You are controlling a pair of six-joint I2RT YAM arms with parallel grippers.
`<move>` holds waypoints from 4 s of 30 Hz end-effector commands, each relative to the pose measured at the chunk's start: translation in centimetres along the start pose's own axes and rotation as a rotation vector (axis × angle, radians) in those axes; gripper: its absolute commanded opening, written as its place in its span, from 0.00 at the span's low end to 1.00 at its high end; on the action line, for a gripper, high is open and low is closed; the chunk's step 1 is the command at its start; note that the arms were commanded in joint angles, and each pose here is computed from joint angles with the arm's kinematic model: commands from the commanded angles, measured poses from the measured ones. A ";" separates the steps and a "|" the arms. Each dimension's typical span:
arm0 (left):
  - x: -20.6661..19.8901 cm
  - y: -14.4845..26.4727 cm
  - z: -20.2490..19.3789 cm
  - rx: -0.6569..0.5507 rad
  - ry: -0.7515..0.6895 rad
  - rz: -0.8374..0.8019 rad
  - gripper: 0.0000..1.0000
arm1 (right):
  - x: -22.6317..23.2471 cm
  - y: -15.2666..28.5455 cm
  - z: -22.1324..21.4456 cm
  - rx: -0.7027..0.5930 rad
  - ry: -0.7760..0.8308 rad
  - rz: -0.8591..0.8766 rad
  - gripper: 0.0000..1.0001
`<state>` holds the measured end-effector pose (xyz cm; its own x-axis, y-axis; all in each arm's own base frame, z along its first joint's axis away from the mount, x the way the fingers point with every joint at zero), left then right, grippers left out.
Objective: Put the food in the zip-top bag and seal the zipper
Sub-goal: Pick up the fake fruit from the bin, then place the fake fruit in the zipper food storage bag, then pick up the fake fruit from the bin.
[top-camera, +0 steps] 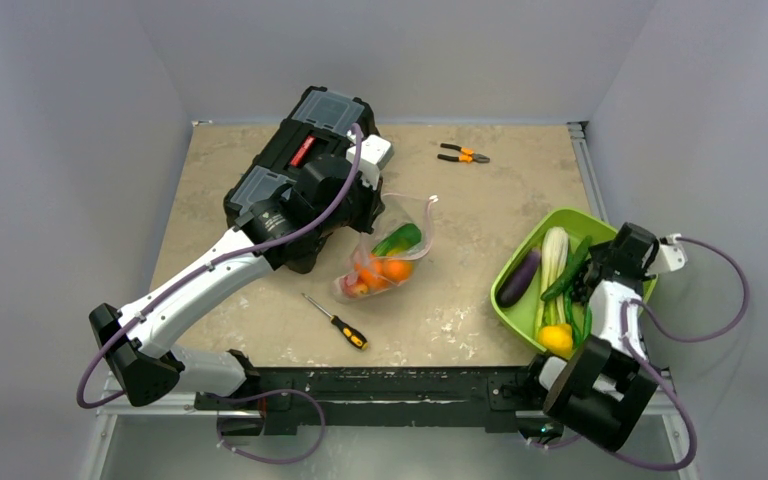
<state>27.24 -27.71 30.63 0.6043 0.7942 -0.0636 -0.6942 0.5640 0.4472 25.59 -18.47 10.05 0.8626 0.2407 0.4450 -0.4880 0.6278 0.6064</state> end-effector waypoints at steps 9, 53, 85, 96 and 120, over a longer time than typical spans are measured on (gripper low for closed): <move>-0.5 0.6 2.4 -0.068 0.014 -0.022 0.00 | 13.6 14.2 -0.6 -0.005 0.267 0.549 0.00; -0.3 1.0 2.7 -0.079 0.010 -0.011 0.00 | 18.7 40.4 -18.9 0.496 0.625 1.251 0.16; -0.1 0.9 2.5 -0.075 0.005 -0.002 0.00 | 10.3 21.9 -10.6 0.085 0.665 0.468 0.53; -0.5 0.8 2.5 -0.068 0.004 -0.019 0.00 | 6.3 10.0 -8.0 0.165 0.350 0.171 0.53; -0.8 0.6 2.3 -0.062 0.013 -0.036 0.00 | 1.1 1.8 -4.9 0.091 0.243 -0.131 0.72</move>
<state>27.01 -27.93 30.34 0.6160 0.7850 -0.0660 -0.6799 0.5721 0.4588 25.65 -13.19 7.40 0.9244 0.3566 0.1355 -0.3353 0.5901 0.7344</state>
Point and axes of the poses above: each gripper's point midway between its finger pads, its own y axis back along the fingers, its own x axis along the line the jaws close on, z = x × y, the point moved 1 cm from there along y, back along the fingers, and after that the axes turned 4 degrees about -y, right-handed, at the moved point
